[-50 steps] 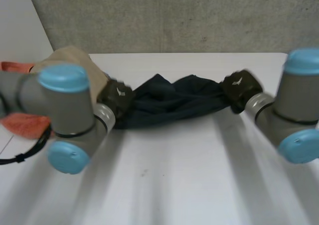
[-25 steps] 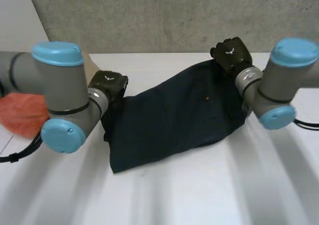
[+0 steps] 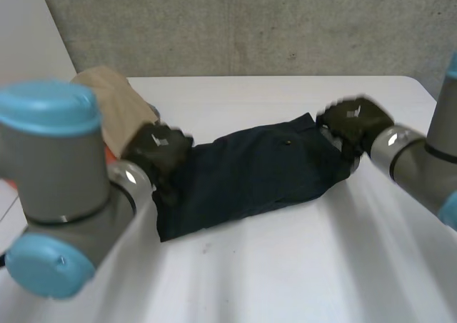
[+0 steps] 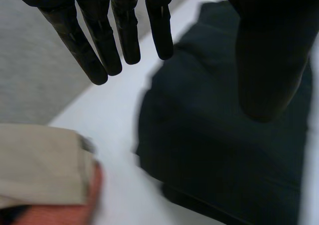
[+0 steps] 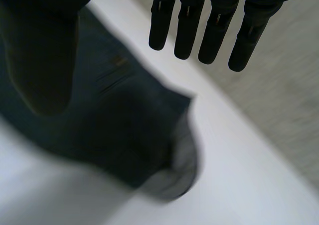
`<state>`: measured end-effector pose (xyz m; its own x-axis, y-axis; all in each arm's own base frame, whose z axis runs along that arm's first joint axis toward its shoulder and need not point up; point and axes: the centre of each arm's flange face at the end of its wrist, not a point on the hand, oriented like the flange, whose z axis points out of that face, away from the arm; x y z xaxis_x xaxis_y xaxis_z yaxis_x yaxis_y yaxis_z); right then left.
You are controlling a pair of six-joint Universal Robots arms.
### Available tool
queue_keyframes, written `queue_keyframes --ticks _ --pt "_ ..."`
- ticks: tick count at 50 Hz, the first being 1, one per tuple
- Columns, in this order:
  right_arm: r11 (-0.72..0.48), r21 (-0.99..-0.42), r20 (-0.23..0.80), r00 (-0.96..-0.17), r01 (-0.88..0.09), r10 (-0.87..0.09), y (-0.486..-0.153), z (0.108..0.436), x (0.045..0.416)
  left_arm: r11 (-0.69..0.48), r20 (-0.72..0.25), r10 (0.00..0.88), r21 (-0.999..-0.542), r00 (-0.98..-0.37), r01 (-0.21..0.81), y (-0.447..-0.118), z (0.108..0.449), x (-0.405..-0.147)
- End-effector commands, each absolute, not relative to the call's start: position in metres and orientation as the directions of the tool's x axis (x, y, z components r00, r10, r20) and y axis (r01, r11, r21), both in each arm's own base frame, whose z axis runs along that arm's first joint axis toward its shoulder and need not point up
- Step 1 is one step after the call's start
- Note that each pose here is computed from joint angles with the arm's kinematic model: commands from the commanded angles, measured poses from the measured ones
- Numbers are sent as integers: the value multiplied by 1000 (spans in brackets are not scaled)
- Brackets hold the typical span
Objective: Fold the laundry.
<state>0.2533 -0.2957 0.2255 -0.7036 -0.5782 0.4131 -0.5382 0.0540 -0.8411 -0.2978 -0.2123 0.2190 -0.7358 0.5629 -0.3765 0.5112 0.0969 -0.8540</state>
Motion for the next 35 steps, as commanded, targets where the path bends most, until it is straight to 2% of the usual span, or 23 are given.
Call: queue_keyframes --ticks 1,6,13,16,20,23,24,27,28,31,35 --pt "138 -825 351 -688 -548 -635 -304 169 244 139 -393 604 -805 -693 577 -197 173 -311" --pt "66 -858 374 -707 -510 -600 -318 146 247 145 -428 564 -791 -706 595 -211 159 -316" --pt "-38 -870 429 -714 -492 -554 -327 127 254 135 -480 574 -743 -664 655 -226 136 -324" --pt "-63 -872 443 -726 -486 -526 -332 131 254 117 -493 562 -748 -665 653 -229 140 -327" --pt "-84 -879 447 -750 -469 -488 -333 149 252 95 -498 494 -784 -713 613 -236 168 -325" --pt "-165 -893 446 -777 -419 -443 -335 192 253 34 -467 435 -846 -770 532 -236 213 -322" --pt "-208 -893 449 -789 -398 -418 -334 219 253 -10 -446 419 -873 -791 487 -233 240 -319" --pt "-253 -889 456 -797 -382 -396 -331 260 252 -104 -412 401 -908 -818 406 -227 286 -315" --pt "-271 -888 454 -805 -372 -381 -329 287 249 -170 -397 397 -918 -827 359 -222 314 -313" --pt "-244 -901 430 -824 -360 -370 -333 323 240 -259 -378 383 -920 -843 295 -217 360 -305" --pt "-215 -928 368 -844 -305 -390 -329 360 237 -287 -358 327 -919 -874 269 -222 398 -288"
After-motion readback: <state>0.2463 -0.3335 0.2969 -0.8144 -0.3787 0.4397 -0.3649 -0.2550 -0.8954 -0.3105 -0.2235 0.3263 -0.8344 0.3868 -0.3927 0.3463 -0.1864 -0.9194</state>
